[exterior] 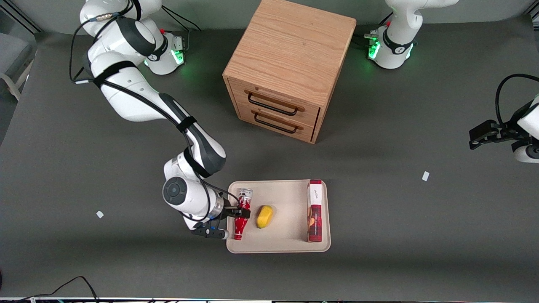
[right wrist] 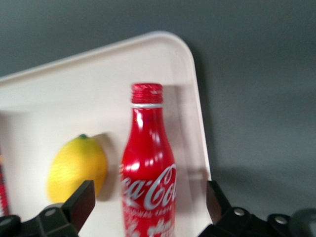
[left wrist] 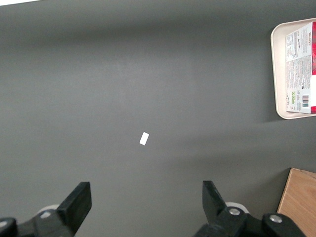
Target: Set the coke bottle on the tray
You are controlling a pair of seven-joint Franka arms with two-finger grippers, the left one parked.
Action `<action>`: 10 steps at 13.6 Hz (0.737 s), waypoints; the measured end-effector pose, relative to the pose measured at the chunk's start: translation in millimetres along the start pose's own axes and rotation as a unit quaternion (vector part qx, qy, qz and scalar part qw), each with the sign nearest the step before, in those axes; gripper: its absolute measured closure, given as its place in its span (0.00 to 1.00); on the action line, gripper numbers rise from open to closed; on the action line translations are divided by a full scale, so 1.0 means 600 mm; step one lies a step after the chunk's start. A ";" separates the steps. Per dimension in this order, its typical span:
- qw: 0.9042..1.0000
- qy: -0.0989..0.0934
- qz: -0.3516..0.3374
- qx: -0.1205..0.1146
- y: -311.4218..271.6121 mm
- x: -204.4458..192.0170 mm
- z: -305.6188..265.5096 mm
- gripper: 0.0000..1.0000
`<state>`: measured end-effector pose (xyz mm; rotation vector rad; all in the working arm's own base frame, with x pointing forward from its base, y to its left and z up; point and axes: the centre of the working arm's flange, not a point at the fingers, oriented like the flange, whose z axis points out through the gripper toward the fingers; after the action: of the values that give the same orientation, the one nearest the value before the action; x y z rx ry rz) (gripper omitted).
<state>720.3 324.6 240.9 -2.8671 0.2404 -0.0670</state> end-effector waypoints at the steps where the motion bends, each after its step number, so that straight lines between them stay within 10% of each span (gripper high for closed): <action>1: 1.000 0.000 -0.004 -0.008 -0.011 0.004 -0.060 0.00; 10: 0.982 -0.035 0.077 -0.167 0.136 -0.097 -0.687 0.00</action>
<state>622.5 151.5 615.3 -3.1625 0.5018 0.1161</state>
